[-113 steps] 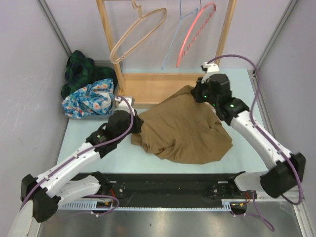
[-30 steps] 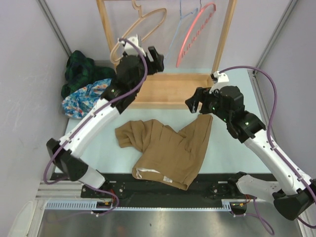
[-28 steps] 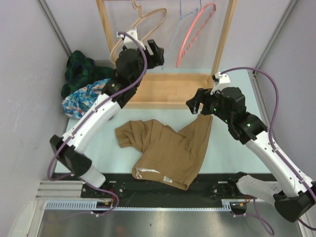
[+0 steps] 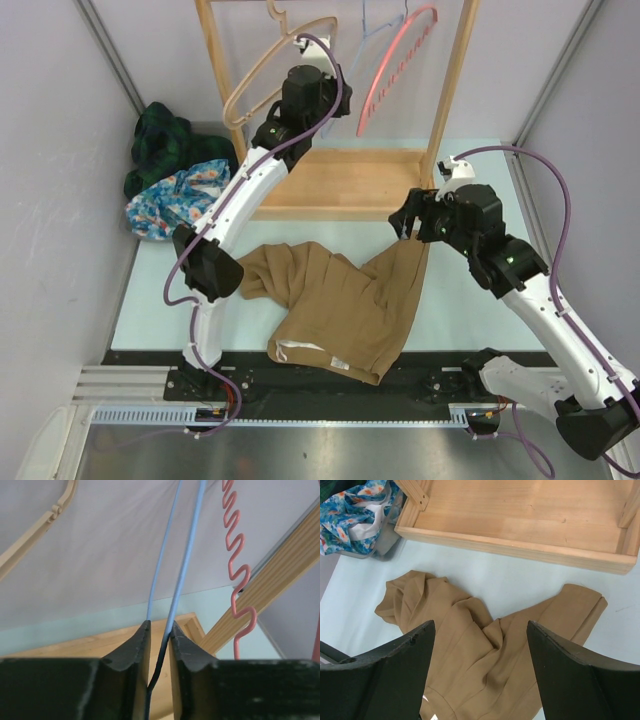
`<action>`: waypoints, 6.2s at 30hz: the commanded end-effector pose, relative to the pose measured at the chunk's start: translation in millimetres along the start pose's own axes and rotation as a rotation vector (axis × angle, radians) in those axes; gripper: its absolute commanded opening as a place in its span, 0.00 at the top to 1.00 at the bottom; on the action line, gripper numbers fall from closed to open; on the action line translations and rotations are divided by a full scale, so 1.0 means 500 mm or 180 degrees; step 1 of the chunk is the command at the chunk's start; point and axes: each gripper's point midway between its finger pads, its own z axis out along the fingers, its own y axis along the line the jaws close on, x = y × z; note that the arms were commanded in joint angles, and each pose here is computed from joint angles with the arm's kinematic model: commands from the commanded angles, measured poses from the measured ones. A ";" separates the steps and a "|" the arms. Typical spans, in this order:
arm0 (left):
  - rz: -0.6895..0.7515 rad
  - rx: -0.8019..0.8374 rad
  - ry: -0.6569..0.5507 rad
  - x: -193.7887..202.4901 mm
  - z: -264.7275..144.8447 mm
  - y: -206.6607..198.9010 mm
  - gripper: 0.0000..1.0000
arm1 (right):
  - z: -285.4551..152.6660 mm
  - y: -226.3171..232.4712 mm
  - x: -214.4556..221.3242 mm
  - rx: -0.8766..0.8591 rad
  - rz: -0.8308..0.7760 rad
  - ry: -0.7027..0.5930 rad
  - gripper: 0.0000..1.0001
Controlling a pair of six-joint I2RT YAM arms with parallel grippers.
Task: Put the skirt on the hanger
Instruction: Grab a hanger with the left arm, then locate the hanging ribbon on the skirt
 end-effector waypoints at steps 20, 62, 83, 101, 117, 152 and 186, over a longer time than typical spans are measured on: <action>0.0465 0.0396 -0.0661 -0.198 -0.124 -0.066 1.00 | -0.020 -0.029 -0.020 0.0209 0.0026 -0.0159 0.21; 0.0117 0.0388 0.1042 0.223 -0.744 0.071 1.00 | -0.176 0.141 0.536 -0.0170 -0.1053 0.2129 0.15; -0.0026 0.0750 0.1119 0.230 -0.832 0.056 1.00 | -0.149 0.096 0.636 0.0341 -0.1123 0.2085 0.37; -0.0115 0.0835 0.0991 0.205 -0.835 0.043 1.00 | -0.081 -0.001 0.607 0.0594 -0.0569 0.2054 1.00; -0.0061 0.0883 0.1003 0.212 -0.846 0.045 1.00 | 0.112 -0.033 0.579 0.0829 -0.0440 0.2015 0.31; -0.0068 0.1255 0.1562 0.333 -0.824 0.010 1.00 | 0.092 0.021 0.221 0.0140 -0.0480 0.1186 0.48; -0.0185 0.0547 0.1551 0.339 -0.824 0.080 1.00 | 0.194 -0.080 0.444 0.1034 -0.0798 0.1423 0.85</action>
